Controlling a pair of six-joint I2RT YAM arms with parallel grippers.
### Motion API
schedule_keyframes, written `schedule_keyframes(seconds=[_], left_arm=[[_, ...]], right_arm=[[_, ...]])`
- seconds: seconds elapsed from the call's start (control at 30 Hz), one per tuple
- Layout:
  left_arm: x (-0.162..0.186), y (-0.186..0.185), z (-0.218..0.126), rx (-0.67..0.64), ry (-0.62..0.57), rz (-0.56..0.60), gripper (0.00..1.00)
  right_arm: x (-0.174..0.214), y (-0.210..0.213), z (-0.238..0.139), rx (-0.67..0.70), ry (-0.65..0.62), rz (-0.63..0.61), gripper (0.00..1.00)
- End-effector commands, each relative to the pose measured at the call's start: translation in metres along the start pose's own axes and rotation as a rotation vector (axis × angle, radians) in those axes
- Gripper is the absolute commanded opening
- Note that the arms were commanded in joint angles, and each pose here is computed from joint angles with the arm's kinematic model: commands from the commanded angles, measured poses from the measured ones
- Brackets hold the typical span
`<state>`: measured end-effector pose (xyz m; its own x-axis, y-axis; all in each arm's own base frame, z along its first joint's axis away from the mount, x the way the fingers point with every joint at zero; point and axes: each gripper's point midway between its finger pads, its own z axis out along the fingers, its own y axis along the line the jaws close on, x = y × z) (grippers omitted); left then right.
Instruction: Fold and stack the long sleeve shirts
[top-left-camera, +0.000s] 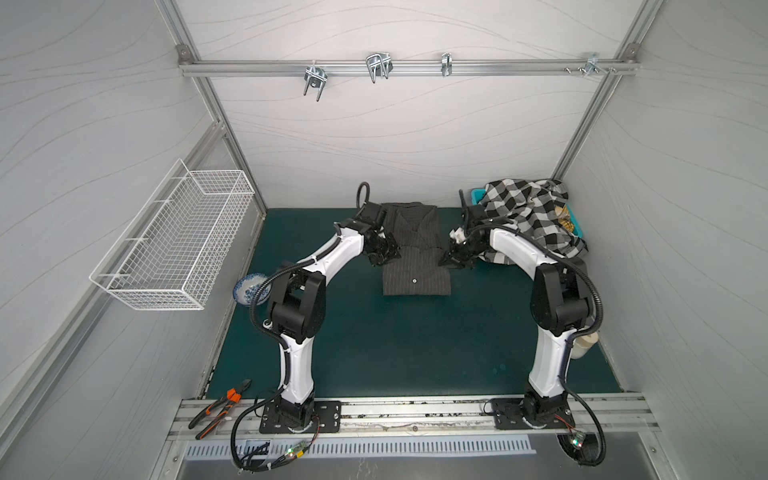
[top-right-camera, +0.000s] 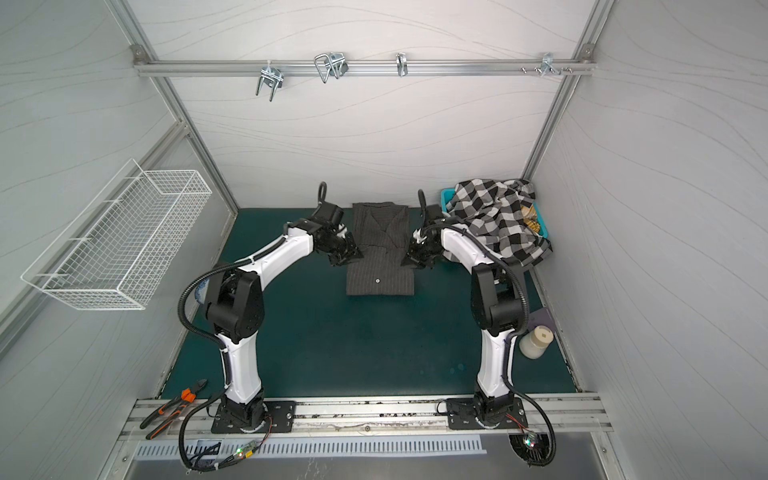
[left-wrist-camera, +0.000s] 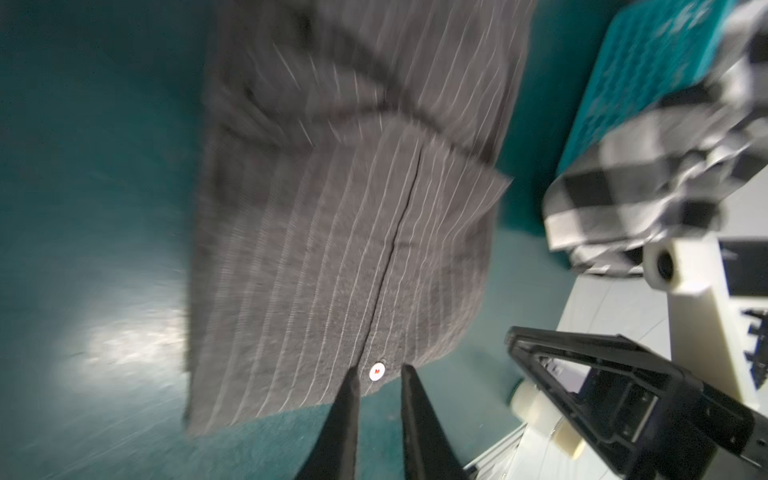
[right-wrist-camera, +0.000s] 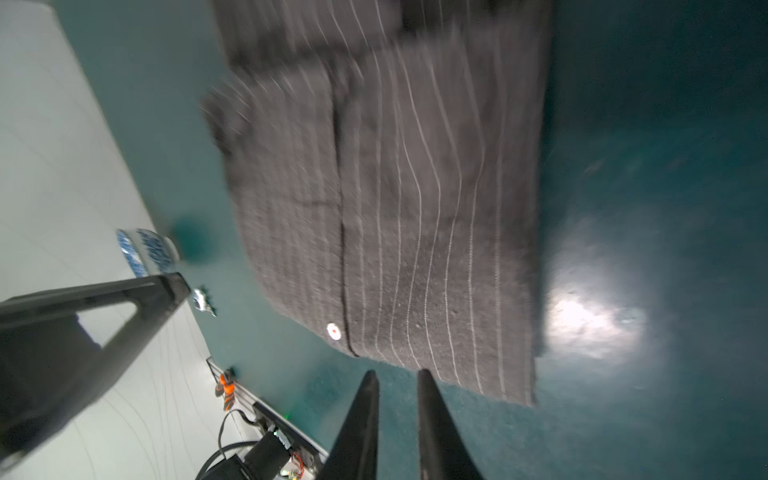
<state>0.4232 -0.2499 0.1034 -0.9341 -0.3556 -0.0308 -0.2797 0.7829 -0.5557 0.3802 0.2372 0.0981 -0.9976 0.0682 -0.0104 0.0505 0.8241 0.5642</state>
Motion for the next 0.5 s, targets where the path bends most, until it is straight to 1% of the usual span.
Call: schedule_keyframes(seconds=[0.0,0.17,0.27,0.37,0.47], left_arm=[[-0.009,0.028,0.029,-0.037,0.045,-0.066,0.18],[-0.013,0.058,0.056,-0.109,0.084,-0.111,0.14],[-0.008,0.077,0.064,-0.157,0.098,-0.126,0.14],[0.008,0.096,0.068,-0.197,0.137,-0.140,0.13],[0.033,0.107,0.062,-0.190,0.166,-0.154,0.13]], right_arm=[[-0.005,-0.007,0.025,0.007,0.018,-0.009,0.18],[-0.014,-0.027,0.063,0.040,0.075,0.021,0.15],[-0.006,-0.032,0.071,0.045,0.091,0.037,0.15],[0.017,-0.033,0.075,0.048,0.131,0.055,0.17],[0.058,-0.030,0.075,0.039,0.189,0.074,0.17]])
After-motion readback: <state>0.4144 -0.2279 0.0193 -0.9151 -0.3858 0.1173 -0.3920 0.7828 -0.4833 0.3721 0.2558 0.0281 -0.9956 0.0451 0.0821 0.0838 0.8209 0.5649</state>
